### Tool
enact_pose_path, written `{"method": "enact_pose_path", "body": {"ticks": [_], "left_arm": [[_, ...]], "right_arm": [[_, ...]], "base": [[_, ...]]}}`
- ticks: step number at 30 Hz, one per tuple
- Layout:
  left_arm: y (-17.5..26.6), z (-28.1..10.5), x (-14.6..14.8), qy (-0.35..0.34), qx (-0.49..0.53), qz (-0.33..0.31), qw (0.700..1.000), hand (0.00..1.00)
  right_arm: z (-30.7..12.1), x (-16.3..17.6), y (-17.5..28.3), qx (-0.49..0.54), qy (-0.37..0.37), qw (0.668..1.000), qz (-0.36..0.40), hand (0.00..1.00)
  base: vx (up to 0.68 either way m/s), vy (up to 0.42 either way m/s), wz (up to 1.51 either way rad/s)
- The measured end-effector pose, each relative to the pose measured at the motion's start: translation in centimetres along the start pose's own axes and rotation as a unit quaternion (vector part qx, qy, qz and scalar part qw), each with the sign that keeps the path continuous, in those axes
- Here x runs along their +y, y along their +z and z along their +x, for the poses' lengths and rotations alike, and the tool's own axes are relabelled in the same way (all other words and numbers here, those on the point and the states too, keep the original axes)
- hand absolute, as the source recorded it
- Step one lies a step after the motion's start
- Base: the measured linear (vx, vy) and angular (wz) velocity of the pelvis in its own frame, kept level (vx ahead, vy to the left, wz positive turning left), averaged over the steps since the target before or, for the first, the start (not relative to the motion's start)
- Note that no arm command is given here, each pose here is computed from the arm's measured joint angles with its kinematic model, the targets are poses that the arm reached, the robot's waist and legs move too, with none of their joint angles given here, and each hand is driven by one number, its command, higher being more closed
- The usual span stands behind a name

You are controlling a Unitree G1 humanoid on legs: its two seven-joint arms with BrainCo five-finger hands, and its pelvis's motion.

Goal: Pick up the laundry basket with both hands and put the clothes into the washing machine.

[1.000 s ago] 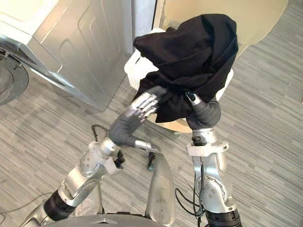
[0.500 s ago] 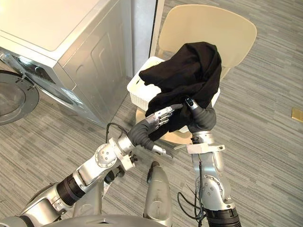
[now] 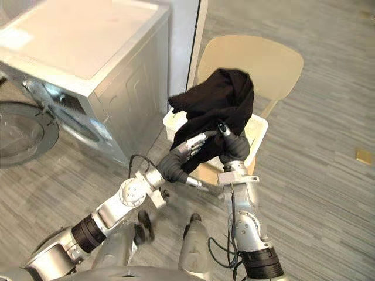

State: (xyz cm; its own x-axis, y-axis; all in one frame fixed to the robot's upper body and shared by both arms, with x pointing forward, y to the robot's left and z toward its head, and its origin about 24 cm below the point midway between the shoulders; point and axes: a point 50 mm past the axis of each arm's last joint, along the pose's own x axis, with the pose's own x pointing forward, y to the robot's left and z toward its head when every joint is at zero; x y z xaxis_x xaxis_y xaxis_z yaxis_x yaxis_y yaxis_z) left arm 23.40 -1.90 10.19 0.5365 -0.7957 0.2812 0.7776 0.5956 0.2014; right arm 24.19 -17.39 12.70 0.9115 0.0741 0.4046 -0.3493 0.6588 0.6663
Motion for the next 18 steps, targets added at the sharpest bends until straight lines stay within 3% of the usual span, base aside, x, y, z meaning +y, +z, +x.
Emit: {"method": "enact_pose_path", "body": {"ticks": [11,15,18], "left_arm": [[-2.2,-3.3,-0.3,0.003,0.038,0.152,0.988,0.0],[-5.5,-5.4,0.7,0.019,0.13,0.191,0.973,0.0],[-5.3,-5.6,2.1,0.052,0.135,0.223,0.964,0.0]], "right_arm": [[-1.5,-0.8,-1.8,0.084,-0.014,0.996,-0.012,1.0],[-2.1,-0.2,-2.3,0.106,0.012,0.994,-0.01,1.0],[-3.0,1.2,-2.5,0.117,0.039,0.992,0.003,1.0]], "base": [[0.03,-0.069,0.08],[-0.01,-0.058,-0.03],[-0.02,-0.036,-0.02]]}}
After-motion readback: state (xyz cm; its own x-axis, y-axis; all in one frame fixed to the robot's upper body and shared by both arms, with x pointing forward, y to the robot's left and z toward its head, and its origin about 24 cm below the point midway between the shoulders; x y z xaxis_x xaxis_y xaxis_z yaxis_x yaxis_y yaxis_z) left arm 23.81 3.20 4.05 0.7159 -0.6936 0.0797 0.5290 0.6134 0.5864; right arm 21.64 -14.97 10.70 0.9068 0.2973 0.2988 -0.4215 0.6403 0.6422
